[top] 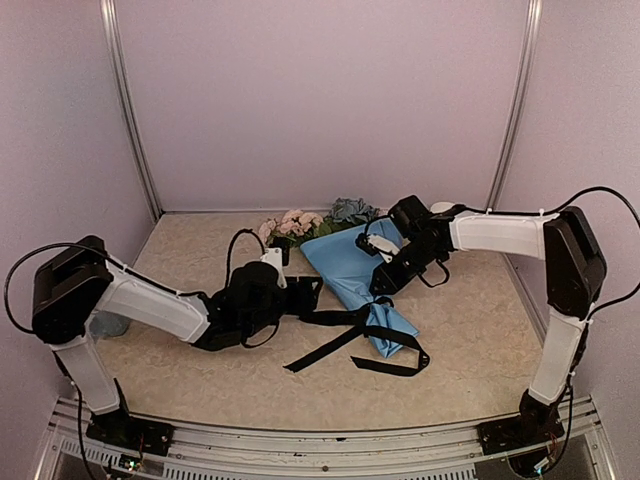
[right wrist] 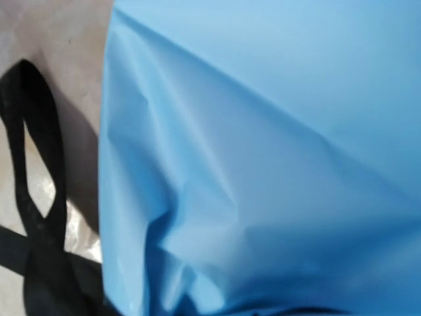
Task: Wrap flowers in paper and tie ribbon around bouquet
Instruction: Cross the half-tied ribbon over the folded bouquet.
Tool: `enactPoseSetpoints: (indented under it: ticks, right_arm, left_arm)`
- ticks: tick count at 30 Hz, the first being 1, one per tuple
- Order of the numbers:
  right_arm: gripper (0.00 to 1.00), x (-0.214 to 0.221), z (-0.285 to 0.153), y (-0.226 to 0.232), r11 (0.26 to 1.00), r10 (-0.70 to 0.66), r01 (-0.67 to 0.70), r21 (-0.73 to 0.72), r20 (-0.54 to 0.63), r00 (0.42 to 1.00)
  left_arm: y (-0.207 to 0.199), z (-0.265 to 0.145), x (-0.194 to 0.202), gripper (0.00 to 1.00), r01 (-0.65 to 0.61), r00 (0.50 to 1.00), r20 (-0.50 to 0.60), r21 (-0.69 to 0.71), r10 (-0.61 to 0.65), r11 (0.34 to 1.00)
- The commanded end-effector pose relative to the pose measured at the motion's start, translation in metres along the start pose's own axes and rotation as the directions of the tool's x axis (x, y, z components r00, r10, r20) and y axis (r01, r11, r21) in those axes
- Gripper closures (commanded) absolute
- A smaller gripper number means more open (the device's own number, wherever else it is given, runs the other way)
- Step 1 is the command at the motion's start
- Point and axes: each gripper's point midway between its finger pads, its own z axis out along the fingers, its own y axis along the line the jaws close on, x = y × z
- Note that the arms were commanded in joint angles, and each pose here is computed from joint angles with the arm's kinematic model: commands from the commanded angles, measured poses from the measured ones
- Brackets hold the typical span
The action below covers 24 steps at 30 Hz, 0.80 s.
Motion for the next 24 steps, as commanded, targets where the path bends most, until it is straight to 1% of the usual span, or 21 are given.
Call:
enactPoseSetpoints:
  ticks: [1, 3, 4, 5, 7, 9, 10, 12, 14, 16, 19, 24]
  right_arm:
    - [0.76, -0.01, 0.008, -0.002, 0.996, -0.091, 0.091, 0.018, -0.003, 0.996]
    - [0.76, -0.007, 0.011, -0.003, 0.994, -0.105, 0.106, 0.024, -0.023, 0.994]
    - [0.75, -0.004, 0.012, -0.003, 0.994, -0.108, 0.109, 0.018, -0.033, 0.994]
    - [0.74, -0.002, 0.011, -0.001, 0.994, -0.113, 0.113, 0.01, -0.04, 0.993]
    - [0.73, 0.003, 0.008, 0.004, 0.993, -0.12, 0.12, -0.012, -0.044, 0.992]
    - [0.72, 0.007, 0.005, 0.01, 0.991, -0.129, 0.127, -0.038, -0.039, 0.991]
    - [0.7, 0.009, 0.004, 0.013, 0.99, -0.13, 0.128, -0.054, -0.038, 0.991]
    - [0.7, 0.015, 0.005, 0.016, 0.99, -0.124, 0.121, -0.067, -0.046, 0.991]
    - [0.7, 0.021, 0.007, 0.015, 0.991, -0.125, 0.121, -0.061, -0.064, 0.99]
    - [0.7, 0.025, 0.007, 0.017, 0.99, -0.129, 0.124, -0.064, -0.078, 0.989]
    - [0.68, 0.031, 0.004, 0.021, 0.99, -0.131, 0.126, -0.066, -0.082, 0.988]
    - [0.65, 0.031, -0.005, 0.032, 0.986, -0.137, 0.131, -0.105, -0.061, 0.989]
  left_arm:
    - [-0.031, 0.044, 0.016, 0.44, -0.214, 0.967, -0.122, 0.099, 0.225, 0.972]
    - [-0.026, 0.06, 0.026, 0.46, -0.2, 0.961, -0.169, 0.124, 0.22, 0.972]
    - [-0.021, 0.066, 0.032, 0.46, -0.186, 0.957, -0.199, 0.138, 0.211, 0.973]
    - [-0.016, 0.07, 0.039, 0.43, -0.171, 0.95, -0.234, 0.163, 0.206, 0.972]
    - [-0.01, 0.072, 0.055, 0.33, -0.133, 0.931, -0.307, 0.225, 0.2, 0.965]
    - [0.002, 0.07, 0.07, 0.22, -0.131, 0.908, -0.365, 0.218, 0.205, 0.967]
    - [0.005, 0.068, 0.077, 0.18, -0.14, 0.897, -0.384, 0.223, 0.219, 0.965]
    - [0.019, 0.07, 0.093, 0.14, -0.163, 0.877, -0.426, 0.174, 0.223, 0.971]
    - [0.031, 0.072, 0.103, 0.14, -0.177, 0.86, -0.461, 0.131, 0.218, 0.975]
    - [0.035, 0.07, 0.109, 0.17, -0.175, 0.85, -0.482, 0.123, 0.213, 0.977]
    - [0.028, 0.061, 0.119, 0.23, -0.151, 0.831, -0.512, 0.169, 0.217, 0.974]
    - [0.003, 0.038, 0.136, 0.24, -0.177, 0.797, -0.524, 0.274, 0.301, 0.945]
